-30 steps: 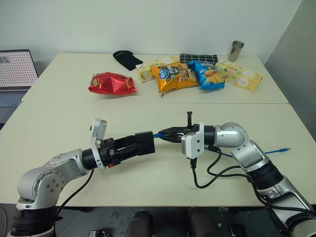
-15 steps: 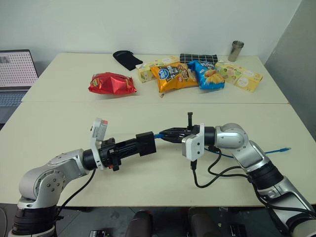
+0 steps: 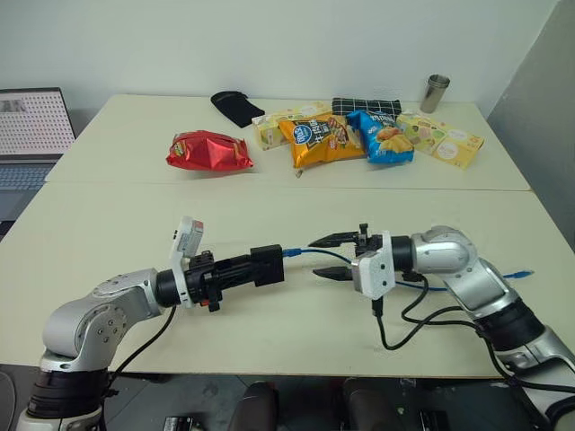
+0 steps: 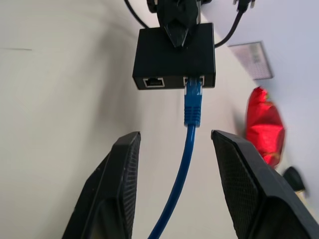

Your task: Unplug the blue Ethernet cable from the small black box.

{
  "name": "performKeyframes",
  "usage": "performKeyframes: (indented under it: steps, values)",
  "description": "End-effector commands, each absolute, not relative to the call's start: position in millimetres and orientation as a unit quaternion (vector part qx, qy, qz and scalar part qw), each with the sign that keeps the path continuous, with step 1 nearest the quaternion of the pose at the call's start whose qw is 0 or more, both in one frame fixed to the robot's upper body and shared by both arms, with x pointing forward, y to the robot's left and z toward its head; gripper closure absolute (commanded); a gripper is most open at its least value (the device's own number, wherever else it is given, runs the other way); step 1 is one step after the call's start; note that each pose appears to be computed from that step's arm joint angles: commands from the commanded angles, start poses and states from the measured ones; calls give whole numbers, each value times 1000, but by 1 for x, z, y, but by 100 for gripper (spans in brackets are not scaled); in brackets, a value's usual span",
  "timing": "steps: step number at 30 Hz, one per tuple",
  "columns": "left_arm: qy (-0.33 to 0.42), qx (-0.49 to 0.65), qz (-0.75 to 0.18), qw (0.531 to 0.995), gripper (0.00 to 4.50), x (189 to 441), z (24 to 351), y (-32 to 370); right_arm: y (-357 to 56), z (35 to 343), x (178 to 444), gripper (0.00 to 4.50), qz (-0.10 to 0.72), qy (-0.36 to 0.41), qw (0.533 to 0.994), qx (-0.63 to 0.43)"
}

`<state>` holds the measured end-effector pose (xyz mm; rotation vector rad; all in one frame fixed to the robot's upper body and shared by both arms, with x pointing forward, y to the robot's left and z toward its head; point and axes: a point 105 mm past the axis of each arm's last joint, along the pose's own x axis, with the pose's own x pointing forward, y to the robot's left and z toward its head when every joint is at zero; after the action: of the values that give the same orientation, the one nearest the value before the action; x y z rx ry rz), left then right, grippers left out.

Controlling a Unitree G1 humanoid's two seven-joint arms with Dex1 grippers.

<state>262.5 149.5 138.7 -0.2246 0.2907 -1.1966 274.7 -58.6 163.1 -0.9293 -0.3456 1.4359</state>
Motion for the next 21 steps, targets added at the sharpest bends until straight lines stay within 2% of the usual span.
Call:
performKeyframes:
  steps: [1, 3, 6, 15, 21]
  values:
    - [117, -44, -605, 786, 372, 261, 141, 141, -54, 189, 258, 219, 669, -83, 698, -243]
    - [113, -20, -627, 771, 372, 259, 139, 136, -46, 192, 259, 219, 667, -53, 723, -172]
    - [105, -7, -642, 759, 372, 259, 139, 133, -37, 189, 263, 219, 658, -12, 743, -124]
    - [91, 2, -653, 752, 372, 261, 142, 133, -32, 170, 261, 219, 663, 86, 741, -66]
    - [88, 2, -653, 752, 372, 261, 141, 134, -34, 164, 260, 219, 667, 110, 734, -59]
